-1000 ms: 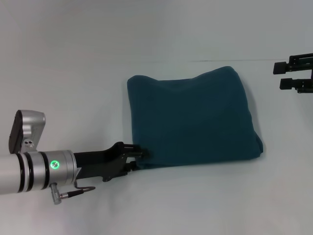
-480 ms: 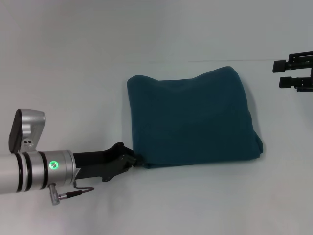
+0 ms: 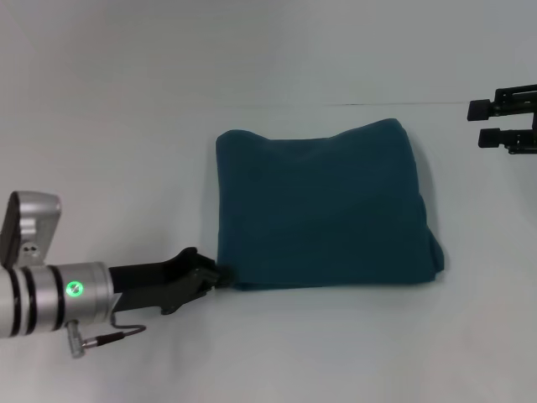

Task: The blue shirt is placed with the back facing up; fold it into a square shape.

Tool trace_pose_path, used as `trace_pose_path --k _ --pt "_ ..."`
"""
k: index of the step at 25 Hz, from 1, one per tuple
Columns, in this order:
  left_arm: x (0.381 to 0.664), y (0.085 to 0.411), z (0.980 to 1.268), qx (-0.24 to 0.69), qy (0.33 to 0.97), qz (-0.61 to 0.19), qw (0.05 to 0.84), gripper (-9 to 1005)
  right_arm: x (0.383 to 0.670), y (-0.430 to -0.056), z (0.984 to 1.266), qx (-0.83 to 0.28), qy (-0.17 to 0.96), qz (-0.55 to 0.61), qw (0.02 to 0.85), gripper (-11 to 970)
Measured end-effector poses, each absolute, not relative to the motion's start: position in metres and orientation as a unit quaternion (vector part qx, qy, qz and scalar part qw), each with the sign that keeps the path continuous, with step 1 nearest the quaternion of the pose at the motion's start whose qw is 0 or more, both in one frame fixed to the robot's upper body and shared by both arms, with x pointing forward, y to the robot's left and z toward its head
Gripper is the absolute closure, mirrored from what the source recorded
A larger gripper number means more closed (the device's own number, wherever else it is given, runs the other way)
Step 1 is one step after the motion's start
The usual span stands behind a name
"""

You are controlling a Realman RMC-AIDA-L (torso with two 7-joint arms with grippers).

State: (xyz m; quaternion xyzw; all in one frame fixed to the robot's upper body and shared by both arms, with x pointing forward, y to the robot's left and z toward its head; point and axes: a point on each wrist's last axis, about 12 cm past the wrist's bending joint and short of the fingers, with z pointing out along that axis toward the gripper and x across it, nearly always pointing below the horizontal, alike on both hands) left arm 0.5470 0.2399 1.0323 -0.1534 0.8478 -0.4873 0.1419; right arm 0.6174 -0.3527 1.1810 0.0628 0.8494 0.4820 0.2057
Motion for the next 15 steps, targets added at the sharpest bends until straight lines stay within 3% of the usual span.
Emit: trace_pose_path --k 15 --pt "0.526 0.271 1.029 -0.183 0.838 -0.492 0.149 958 0.618 -0.351 1.181 0.063 0.848 0.484 0.206 366"
